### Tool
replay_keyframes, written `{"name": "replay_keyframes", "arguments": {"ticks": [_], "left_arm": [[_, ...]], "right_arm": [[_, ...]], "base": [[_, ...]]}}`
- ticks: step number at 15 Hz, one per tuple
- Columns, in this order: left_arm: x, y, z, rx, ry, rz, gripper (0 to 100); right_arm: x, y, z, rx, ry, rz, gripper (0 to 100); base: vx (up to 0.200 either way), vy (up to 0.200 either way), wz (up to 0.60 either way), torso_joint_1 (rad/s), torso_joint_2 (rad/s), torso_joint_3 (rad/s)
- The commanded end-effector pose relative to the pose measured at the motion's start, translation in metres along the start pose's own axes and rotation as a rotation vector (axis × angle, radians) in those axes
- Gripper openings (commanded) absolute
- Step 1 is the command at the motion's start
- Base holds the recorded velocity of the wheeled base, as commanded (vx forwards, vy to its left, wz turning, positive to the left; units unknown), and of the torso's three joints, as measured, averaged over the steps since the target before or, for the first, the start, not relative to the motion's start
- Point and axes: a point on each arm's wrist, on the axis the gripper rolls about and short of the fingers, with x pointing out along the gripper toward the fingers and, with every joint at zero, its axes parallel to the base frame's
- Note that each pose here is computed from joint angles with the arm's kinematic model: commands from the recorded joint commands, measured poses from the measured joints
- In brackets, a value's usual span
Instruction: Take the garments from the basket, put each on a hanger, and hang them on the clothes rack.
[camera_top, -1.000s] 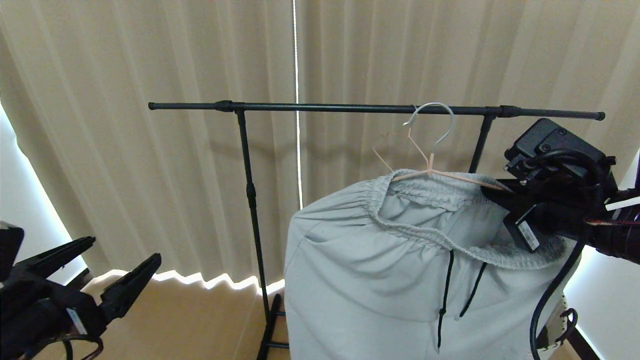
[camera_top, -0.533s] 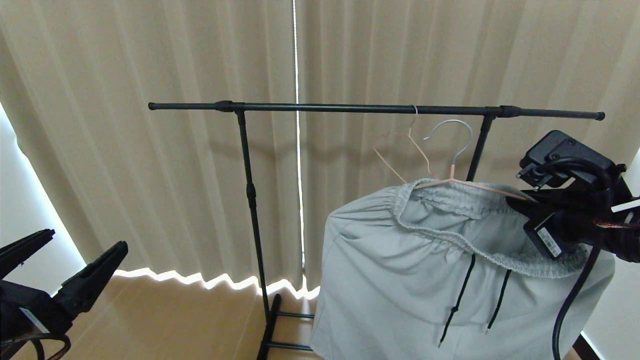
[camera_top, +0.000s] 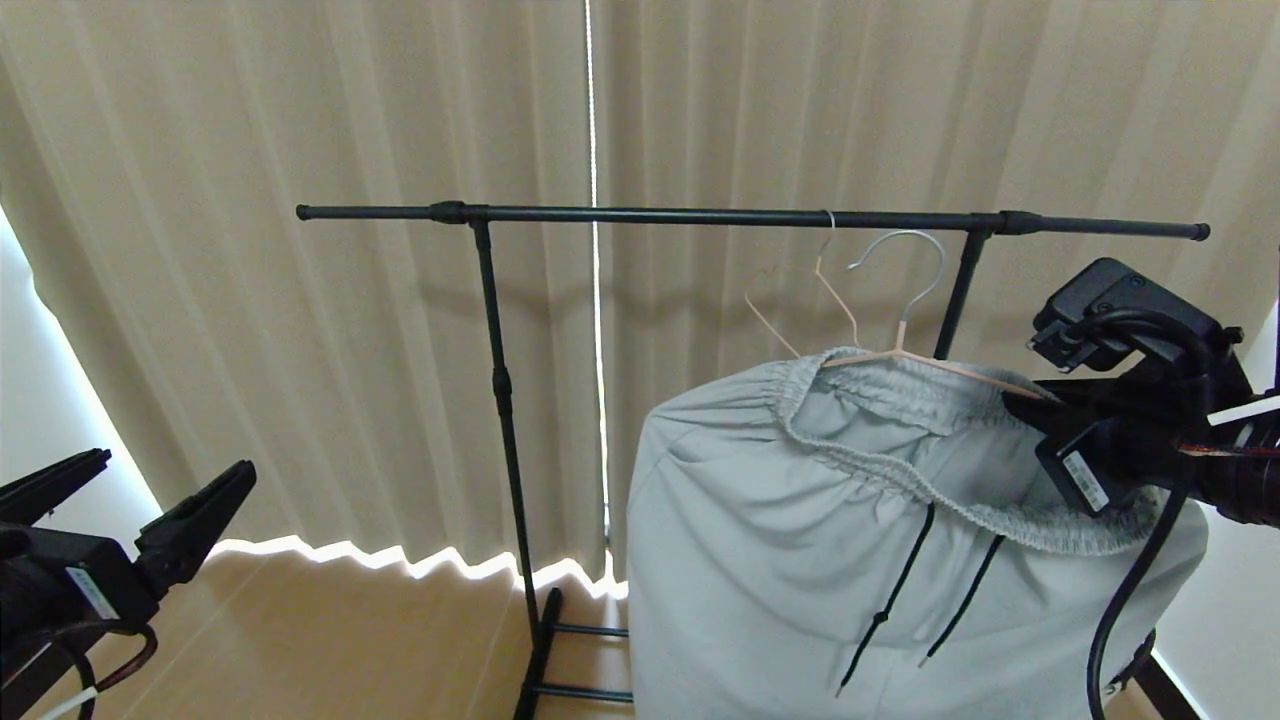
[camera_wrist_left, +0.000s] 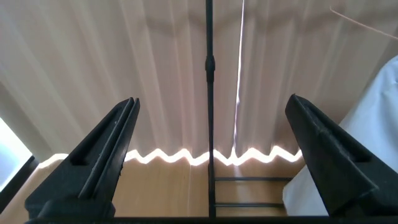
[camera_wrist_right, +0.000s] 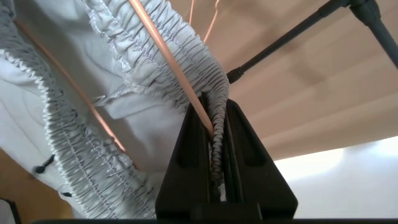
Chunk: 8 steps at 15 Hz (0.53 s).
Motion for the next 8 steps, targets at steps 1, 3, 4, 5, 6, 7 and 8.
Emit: {"name": "replay_keyframes", "arguments": {"ticks": [1,3,4,5,6,7,8], "left_arm": [[0.0022,-0.0003,-0.0016,0.002,0.013,-0.001,100],[0.0022,-0.0008,-0.0031,0.003,0.019,-0.006,100],[0.0019,-0.0011,-0.0029,0.002,0.016,-0.021,100],[0.0015,-0.0014,-0.0031,0.002,0.015,-0.032,100],[0.0013,-0.0017,-0.004,0.002,0.017,-0.046,100],[0.0009,-0.0019,-0.0057,0.006,0.023,-0.048,100],[0.0009,-0.0019,-0.0057,0.006,0.023,-0.048,100]], "right_arm": [[0.002,0.0011,-0.0003,-0.002,0.006,0.003,0],[0.0027,0.0016,0.0001,-0.003,0.007,0.005,0],[0.0027,0.0016,0.0001,-0.005,0.007,0.005,0],[0.0024,0.0018,-0.0006,-0.005,0.008,0.005,0],[0.0025,0.002,-0.001,-0.004,0.009,0.007,0],[0.0023,0.0021,-0.0005,-0.006,0.007,0.006,0],[0.0023,0.0021,-0.0005,-0.006,0.007,0.006,0]], "base": [[0.0,0.0,0.0,0.0,0.0,0.0],[0.1,0.0,0.0,0.004,0.0,0.001],[0.2,0.0,0.0,-0.002,0.0,0.002],[0.2,0.0,0.0,-0.017,-0.01,0.002],[0.2,0.0,0.0,-0.002,0.0,0.012],[0.2,0.0,0.0,0.027,0.01,-0.002],[0.2,0.0,0.0,0.022,0.01,-0.007]]}}
